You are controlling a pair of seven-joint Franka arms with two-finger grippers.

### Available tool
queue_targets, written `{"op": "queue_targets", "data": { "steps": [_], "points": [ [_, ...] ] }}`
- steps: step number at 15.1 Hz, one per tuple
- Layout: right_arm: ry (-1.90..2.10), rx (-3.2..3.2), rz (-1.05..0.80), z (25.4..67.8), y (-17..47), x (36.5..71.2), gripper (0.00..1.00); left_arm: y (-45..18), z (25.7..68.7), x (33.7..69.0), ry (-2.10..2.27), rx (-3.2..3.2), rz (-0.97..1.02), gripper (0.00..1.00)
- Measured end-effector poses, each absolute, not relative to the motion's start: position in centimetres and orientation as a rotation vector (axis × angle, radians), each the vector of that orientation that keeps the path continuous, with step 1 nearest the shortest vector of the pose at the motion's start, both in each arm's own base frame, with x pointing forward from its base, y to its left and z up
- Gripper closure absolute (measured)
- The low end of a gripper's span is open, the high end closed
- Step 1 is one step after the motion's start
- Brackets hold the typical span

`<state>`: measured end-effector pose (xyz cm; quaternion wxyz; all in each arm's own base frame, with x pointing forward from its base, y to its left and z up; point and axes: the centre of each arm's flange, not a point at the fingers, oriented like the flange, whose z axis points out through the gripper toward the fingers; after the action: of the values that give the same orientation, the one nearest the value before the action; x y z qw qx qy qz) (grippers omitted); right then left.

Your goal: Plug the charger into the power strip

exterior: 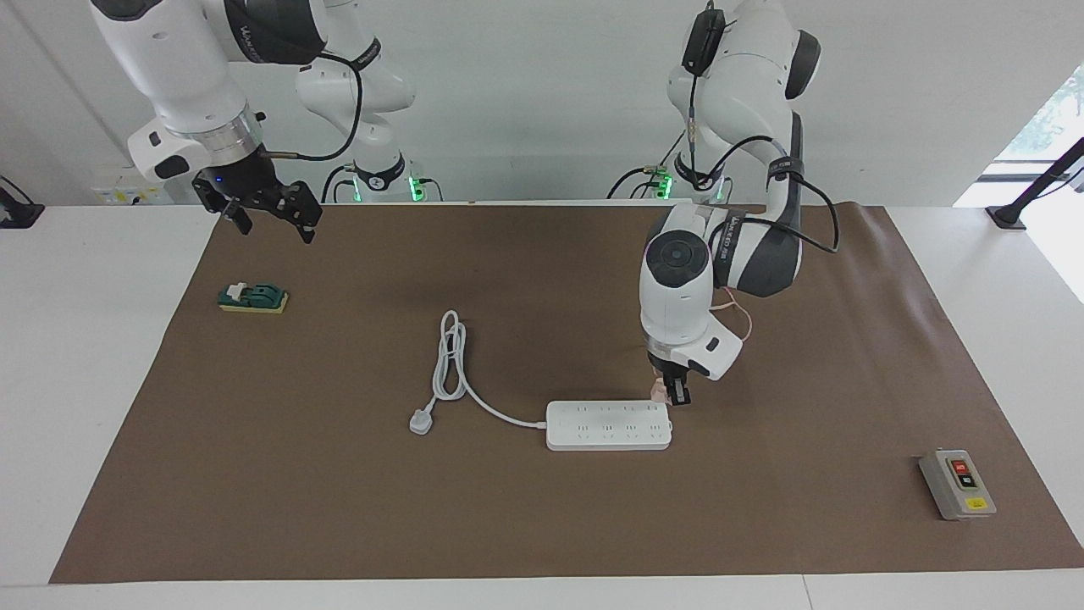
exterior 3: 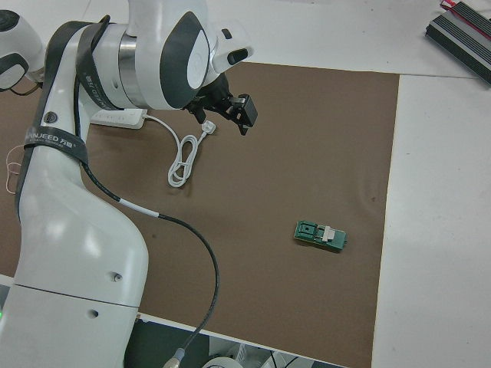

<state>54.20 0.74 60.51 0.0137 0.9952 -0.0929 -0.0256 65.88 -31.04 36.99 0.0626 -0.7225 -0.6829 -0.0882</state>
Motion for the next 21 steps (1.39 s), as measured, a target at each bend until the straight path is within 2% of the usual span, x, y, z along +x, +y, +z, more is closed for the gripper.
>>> {"op": "queue_targets", "data": {
  "steps": [21],
  "points": [
    [-0.292,3.099,-0.08,60.51,0.64,54.2,0.0,-31.96,36.21,65.74,-2.043,-2.196,-0.28,0.68]
  ]
}}
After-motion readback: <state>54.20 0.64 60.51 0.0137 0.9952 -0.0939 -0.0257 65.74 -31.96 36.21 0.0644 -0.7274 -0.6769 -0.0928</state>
